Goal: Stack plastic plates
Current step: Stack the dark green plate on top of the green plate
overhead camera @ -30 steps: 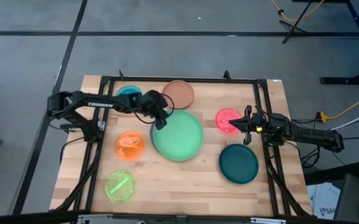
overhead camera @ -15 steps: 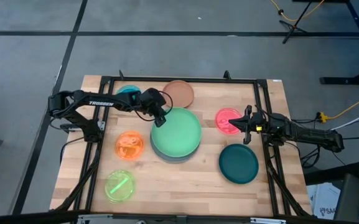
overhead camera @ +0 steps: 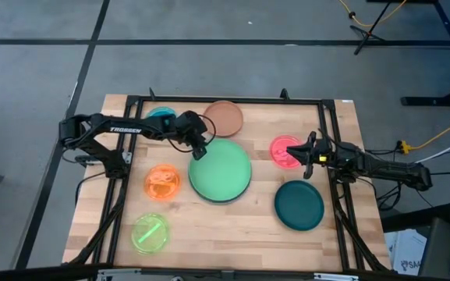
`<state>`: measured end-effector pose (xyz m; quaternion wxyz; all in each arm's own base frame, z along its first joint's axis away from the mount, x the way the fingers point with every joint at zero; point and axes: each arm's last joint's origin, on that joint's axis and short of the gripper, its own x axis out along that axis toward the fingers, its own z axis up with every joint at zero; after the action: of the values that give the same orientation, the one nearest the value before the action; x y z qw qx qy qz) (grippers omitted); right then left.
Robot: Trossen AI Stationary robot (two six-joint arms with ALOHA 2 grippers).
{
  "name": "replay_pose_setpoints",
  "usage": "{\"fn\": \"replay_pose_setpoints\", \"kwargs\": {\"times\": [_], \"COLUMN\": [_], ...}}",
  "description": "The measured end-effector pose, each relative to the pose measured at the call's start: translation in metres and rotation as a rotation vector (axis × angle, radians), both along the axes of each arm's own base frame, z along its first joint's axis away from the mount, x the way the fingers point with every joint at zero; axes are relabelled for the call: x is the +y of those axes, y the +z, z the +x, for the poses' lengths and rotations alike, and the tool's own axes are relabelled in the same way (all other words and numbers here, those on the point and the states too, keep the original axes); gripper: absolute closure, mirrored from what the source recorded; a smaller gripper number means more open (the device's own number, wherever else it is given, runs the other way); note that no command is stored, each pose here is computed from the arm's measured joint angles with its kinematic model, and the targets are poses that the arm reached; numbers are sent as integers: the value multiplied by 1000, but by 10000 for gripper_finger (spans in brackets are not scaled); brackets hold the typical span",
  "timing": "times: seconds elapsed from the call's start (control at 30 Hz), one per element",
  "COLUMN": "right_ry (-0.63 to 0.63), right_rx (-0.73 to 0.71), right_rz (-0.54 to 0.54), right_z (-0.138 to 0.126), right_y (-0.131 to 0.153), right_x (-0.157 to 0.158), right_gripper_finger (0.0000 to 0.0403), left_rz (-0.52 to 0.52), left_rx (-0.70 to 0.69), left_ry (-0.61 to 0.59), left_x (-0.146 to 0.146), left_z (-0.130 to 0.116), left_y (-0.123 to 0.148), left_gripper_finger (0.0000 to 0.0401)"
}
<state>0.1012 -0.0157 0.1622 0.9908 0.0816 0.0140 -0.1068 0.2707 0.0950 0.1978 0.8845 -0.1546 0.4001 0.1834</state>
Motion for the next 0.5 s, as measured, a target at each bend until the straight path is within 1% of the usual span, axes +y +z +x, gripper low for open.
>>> {"fn": "replay_pose_setpoints", "kwargs": {"times": [0.13, 0.2, 0.27, 0.37, 0.5], "right_ry": [-1, -3, 0, 3, 18], "right_rx": [24, 33, 48, 61, 88], "right_rz": [12, 17, 8, -2, 2], "right_z": [2, 2, 3, 5, 10], "right_y": [-2, -3, -4, 3, 16], "right_x": [0, 0, 0, -1, -1], "right_gripper_finger": [274, 247, 224, 203, 199], "left_rz": [30, 73, 148, 256, 322], "left_rx": [-47, -93, -131, -220, -337], "left_ry": [-39, -86, -118, -183, -285], "left_x": [-11, -22, -34, -53, -77], "left_z": [-2, -1, 1, 9, 16], "left_y": [14, 24, 33, 44, 54], "left_gripper_finger": [277, 278, 279, 279, 279]}}
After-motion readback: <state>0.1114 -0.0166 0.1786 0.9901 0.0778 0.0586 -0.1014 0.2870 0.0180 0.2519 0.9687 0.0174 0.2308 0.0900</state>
